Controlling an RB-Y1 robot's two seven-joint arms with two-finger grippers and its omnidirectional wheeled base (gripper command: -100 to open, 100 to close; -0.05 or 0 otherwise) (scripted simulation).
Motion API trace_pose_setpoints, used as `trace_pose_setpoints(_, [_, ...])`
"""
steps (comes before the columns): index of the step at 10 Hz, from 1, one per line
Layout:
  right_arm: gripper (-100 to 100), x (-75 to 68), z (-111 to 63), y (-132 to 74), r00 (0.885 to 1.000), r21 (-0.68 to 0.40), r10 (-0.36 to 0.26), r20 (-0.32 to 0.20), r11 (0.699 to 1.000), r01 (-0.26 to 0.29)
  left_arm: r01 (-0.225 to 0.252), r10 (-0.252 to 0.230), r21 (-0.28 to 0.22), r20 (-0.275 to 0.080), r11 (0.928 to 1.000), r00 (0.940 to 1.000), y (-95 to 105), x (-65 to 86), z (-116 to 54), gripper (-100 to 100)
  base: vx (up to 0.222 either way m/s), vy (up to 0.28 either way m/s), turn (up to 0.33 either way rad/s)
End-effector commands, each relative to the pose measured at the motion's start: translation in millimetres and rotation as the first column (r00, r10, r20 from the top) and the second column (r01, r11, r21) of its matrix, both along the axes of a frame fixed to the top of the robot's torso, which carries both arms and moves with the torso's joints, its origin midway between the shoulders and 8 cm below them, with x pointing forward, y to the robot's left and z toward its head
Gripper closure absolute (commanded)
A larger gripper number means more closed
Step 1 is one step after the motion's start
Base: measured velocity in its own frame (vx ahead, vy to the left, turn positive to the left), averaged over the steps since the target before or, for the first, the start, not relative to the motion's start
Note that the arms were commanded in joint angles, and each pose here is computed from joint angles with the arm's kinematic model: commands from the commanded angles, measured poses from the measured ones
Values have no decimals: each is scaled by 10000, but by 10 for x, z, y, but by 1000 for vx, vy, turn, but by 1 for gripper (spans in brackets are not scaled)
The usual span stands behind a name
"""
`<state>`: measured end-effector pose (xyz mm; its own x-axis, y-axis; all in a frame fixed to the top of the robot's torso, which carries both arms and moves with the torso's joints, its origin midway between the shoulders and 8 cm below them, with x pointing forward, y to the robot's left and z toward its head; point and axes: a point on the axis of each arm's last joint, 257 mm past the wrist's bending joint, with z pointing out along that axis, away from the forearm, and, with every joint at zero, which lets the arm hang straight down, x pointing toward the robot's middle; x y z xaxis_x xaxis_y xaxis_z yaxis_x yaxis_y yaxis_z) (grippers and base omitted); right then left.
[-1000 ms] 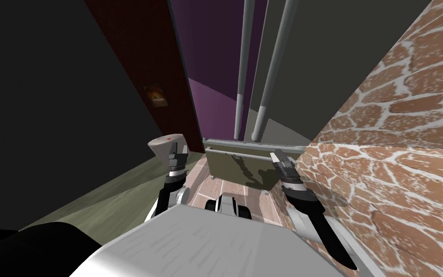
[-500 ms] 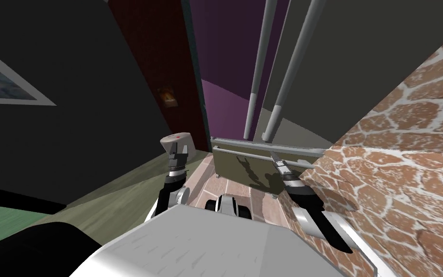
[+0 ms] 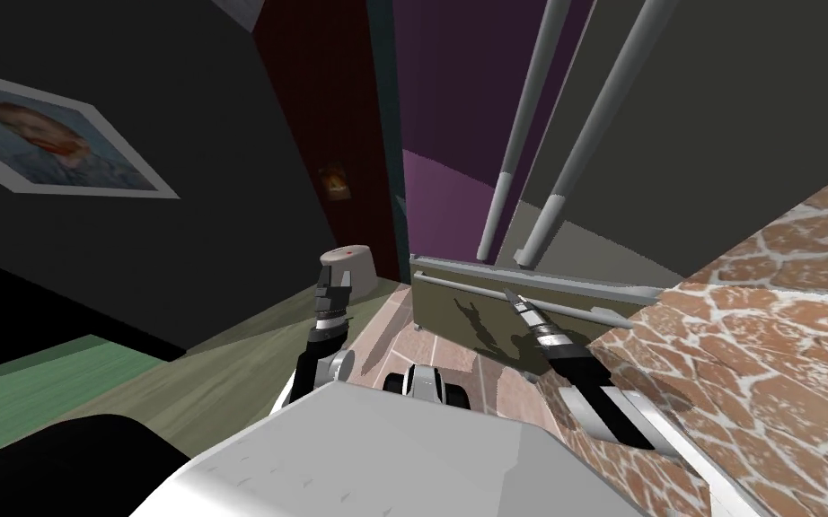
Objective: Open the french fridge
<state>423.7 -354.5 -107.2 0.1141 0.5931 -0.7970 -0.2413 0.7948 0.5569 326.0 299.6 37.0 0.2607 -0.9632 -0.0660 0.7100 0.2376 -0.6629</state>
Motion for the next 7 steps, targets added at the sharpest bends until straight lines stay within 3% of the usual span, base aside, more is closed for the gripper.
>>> trace_pose_setpoints(1, [-100, 109, -207, -363, 9945, -1538, -823, -654, 9855, 714, 0, 0, 0, 0, 10000, 10000, 0, 0, 0, 0, -18, 115, 154])
trace_pose_setpoints(2, [-100, 109, -207, -363, 9945, -1538, -823, -654, 9855, 714, 0, 0, 0, 0, 10000, 10000, 0, 0, 0, 0, -11, 80, 49])
trace_pose_setpoints(4, [-100, 174, -322, -684, 9830, -2754, -1524, -1025, 9539, 1192, -1, 1, 1, -1, 10000, 10000, 0, 0, 0, 0, -18, 84, 149])
trace_pose_setpoints(7, [-100, 241, -417, -1237, 9531, -4559, -2712, -1340, 8709, 1837, 0, 0, 0, 0, 10000, 10000, 0, 0, 0, 0, -28, 135, 164])
